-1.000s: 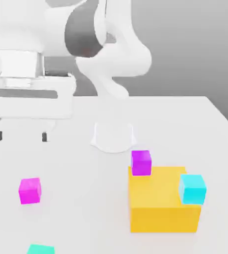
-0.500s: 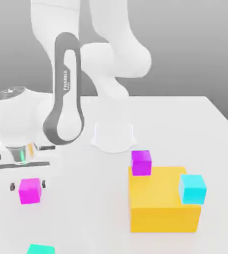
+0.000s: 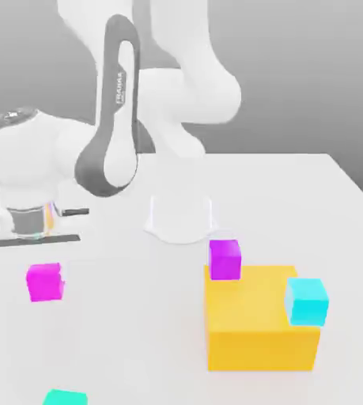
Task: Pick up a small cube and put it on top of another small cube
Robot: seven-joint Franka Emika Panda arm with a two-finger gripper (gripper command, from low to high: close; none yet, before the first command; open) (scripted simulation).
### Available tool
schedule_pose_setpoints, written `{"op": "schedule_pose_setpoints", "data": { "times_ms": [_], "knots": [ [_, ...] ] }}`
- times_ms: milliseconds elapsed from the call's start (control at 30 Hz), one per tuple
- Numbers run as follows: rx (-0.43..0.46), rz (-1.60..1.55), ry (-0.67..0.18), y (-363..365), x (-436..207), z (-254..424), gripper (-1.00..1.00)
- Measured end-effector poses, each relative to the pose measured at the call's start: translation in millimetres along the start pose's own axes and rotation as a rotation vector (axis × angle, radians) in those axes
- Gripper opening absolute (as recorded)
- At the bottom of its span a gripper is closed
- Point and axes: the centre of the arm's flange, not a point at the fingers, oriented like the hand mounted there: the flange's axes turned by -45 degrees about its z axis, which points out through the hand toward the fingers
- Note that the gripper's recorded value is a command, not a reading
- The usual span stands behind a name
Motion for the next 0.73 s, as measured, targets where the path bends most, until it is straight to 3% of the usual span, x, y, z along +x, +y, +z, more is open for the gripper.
{"op": "schedule_pose_setpoints", "data": {
  "times_ms": [267,467,600,633,733],
  "knots": [
    [0.018,-0.257,-0.003,-180,117,-61,-1.00],
    [-0.007,-0.411,-0.014,-325,133,-104,-1.00],
    [-0.015,-0.435,-0.015,-345,131,-60,-1.00],
    [-0.015,-0.435,-0.015,-345,130,-53,1.00],
    [-0.015,-0.435,-0.015,-345,130,-53,1.00]
  ]
}}
